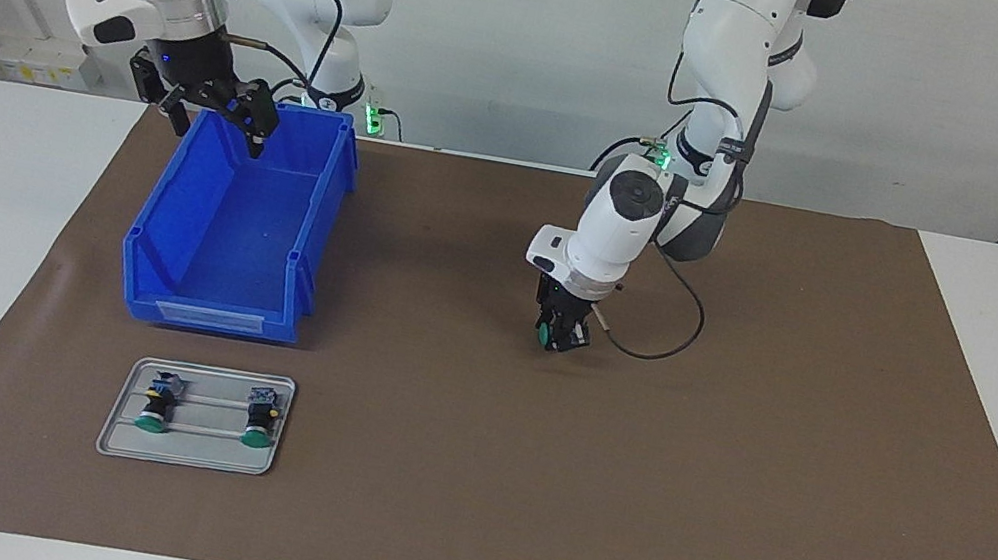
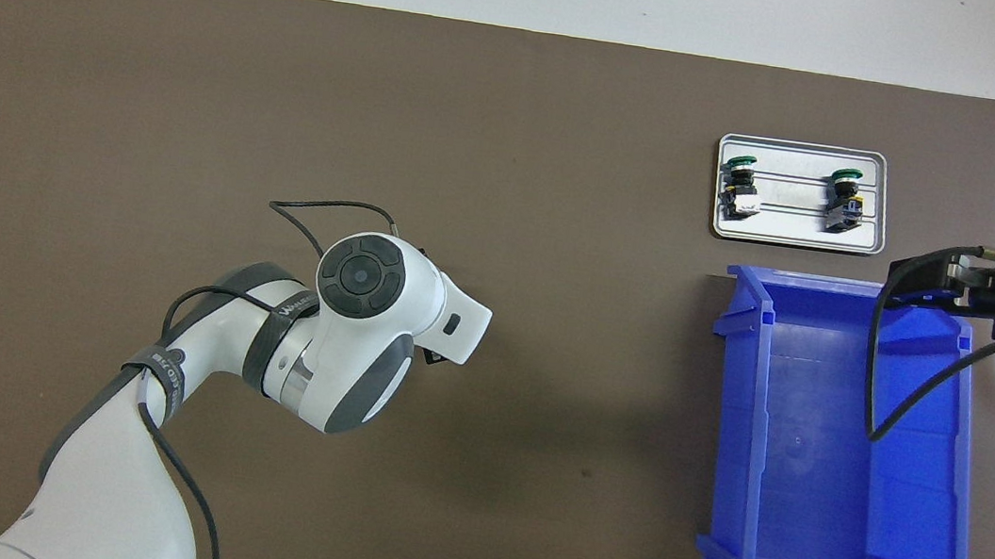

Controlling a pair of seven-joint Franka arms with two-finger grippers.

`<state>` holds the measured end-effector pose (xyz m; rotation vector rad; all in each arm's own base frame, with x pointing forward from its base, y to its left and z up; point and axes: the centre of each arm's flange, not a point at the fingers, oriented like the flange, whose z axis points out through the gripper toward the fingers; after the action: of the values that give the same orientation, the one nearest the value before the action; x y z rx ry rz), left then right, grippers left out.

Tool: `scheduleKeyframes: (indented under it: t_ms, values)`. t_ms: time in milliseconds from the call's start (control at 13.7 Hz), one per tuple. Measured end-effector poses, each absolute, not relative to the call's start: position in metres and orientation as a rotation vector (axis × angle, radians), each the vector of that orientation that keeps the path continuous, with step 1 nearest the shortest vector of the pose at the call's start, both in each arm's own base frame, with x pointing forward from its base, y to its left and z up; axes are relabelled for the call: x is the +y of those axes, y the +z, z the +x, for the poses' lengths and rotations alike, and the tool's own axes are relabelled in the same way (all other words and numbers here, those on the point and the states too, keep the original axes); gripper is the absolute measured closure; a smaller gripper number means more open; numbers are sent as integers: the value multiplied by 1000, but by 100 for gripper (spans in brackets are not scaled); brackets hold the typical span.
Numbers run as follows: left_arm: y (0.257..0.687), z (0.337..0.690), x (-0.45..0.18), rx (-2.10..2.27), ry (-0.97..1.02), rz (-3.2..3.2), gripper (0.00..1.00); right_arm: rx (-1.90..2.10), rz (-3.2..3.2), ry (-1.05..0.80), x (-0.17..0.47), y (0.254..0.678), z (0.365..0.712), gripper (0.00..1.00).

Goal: Place and press button with both arms
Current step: 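Swing the held item with the left gripper toward the left arm's side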

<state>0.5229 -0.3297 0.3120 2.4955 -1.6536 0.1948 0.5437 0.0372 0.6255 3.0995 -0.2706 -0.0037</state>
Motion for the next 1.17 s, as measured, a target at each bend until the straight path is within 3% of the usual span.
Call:
scheduleKeyframes:
  t_ms: [366,1172]
  values:
    - [349,566,-275,-1476,235,2369,59,-271,3099,-4,37,625,544,0]
    - [368,599,-129,-1299,412,2128,59,-271,3100,-4,37,625,544,0]
